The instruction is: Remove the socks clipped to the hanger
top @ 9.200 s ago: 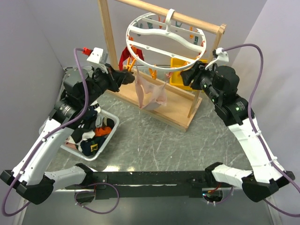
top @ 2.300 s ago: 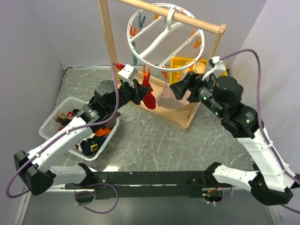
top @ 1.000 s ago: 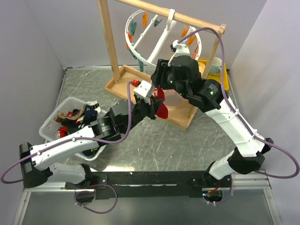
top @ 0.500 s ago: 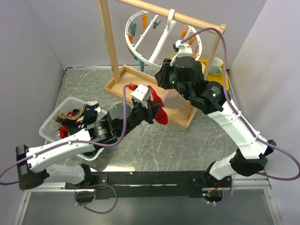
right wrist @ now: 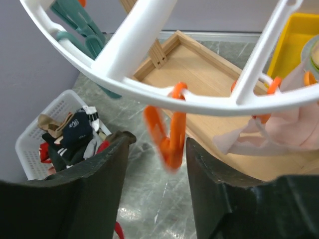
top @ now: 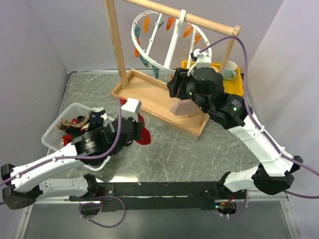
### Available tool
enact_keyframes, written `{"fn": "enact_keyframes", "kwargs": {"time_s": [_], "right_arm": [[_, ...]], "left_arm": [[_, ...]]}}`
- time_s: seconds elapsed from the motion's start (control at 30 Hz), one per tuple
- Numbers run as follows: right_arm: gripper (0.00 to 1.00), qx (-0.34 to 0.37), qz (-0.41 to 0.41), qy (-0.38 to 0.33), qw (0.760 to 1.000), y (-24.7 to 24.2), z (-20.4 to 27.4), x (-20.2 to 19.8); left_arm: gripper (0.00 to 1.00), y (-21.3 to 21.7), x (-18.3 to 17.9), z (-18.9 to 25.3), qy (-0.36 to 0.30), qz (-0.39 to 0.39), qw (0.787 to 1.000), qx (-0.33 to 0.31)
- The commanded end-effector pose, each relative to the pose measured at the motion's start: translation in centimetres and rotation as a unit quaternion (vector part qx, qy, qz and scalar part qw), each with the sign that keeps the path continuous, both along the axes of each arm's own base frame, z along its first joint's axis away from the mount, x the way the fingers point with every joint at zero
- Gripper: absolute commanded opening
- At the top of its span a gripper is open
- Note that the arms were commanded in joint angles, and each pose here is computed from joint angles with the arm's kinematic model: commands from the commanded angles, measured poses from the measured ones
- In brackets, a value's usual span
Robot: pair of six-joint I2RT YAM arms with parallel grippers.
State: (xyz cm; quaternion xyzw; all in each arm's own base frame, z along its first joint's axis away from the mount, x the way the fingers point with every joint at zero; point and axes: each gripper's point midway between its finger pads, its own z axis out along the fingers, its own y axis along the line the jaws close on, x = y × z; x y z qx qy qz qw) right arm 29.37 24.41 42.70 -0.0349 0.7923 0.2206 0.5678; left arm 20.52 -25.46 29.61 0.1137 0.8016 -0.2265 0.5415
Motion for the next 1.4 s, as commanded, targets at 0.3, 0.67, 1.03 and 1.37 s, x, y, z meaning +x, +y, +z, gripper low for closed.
{"fn": "enact_keyframes", "kwargs": {"time_s": [0.3,0.67,1.03,1.37], "right_arm": [[0.9,0.068,0.008,-0.078,0.995,-3.9,2.3,-3.3],[0.9,0.088,0.011,-0.083,0.993,-6.3,1.7,-5.9],[0.9,0.099,0.05,-0.07,0.991,-6.1,0.1,-7.7],[0.9,0.102,0.043,-0.077,0.991,-8.2,-1.0,-9.4]], "left_arm": [[0.01,17.7,4.9,0.4,0.038,0.253,0.961,0.109],[0.01,27.7,8.5,-3.2,0.072,0.409,0.899,0.138],[0.01,31.7,13.0,-8.8,0.122,0.464,0.871,0.106],[0.01,33.6,14.9,-21.5,0.325,0.429,0.84,0.073]]}}
